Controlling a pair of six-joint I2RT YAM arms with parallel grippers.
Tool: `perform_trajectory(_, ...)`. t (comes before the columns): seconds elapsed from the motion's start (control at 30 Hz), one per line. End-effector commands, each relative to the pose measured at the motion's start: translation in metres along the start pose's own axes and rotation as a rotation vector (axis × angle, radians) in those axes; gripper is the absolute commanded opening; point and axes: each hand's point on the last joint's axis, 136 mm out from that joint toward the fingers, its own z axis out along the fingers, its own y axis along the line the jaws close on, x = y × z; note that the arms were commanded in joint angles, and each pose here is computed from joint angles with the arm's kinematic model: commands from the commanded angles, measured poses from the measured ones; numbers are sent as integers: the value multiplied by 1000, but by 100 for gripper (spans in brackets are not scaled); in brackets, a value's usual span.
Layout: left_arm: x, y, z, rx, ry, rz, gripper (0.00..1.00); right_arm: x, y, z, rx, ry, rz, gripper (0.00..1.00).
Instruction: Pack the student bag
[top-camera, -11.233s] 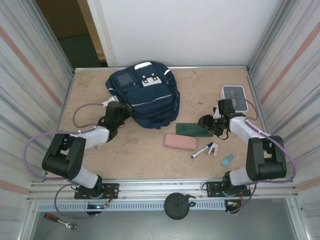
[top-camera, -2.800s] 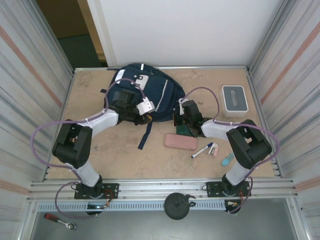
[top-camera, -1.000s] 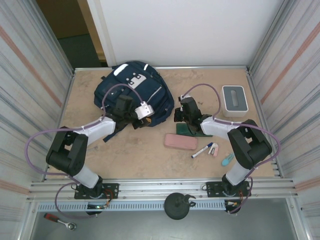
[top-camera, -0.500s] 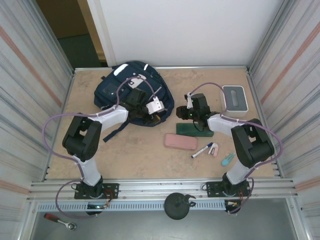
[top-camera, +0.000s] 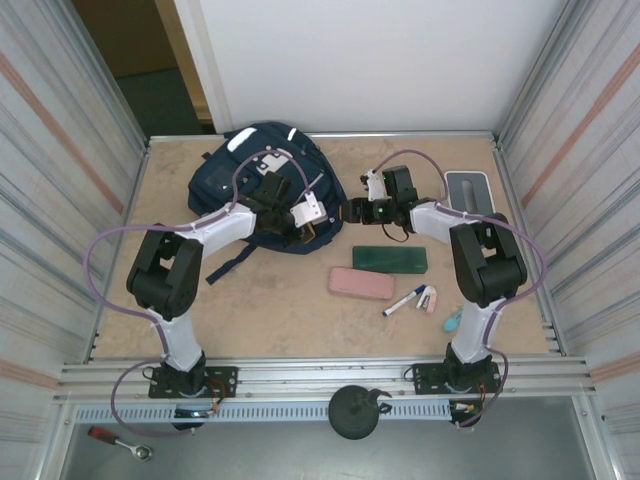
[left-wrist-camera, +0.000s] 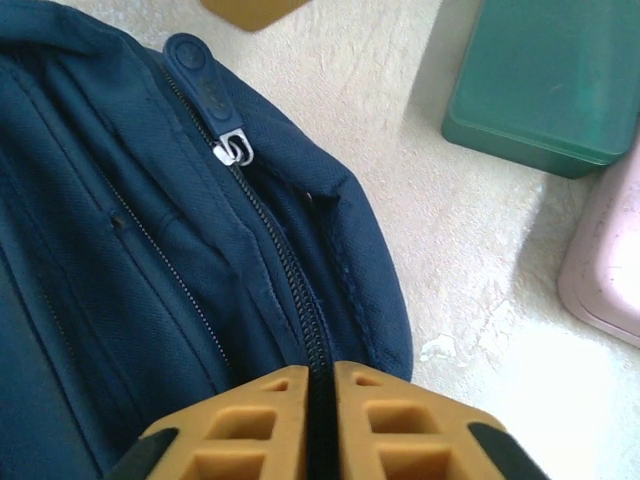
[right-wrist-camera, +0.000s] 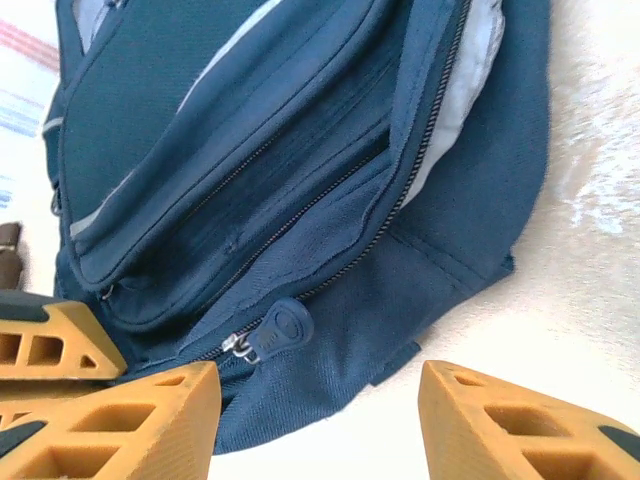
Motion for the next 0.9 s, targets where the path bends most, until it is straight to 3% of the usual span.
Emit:
perform_trajectory(0.0,3,-4,-1,44,11,-1,9,0,12,10,-67,46,-22,54)
perform_trajectory(0.2,3,-5,-1,49,10,3,4,-1,13,22,-73,78,-45,52)
perform_trajectory(0.87,8,-4,2,46,18,1,4,15,17,31,-43,152,-122,36)
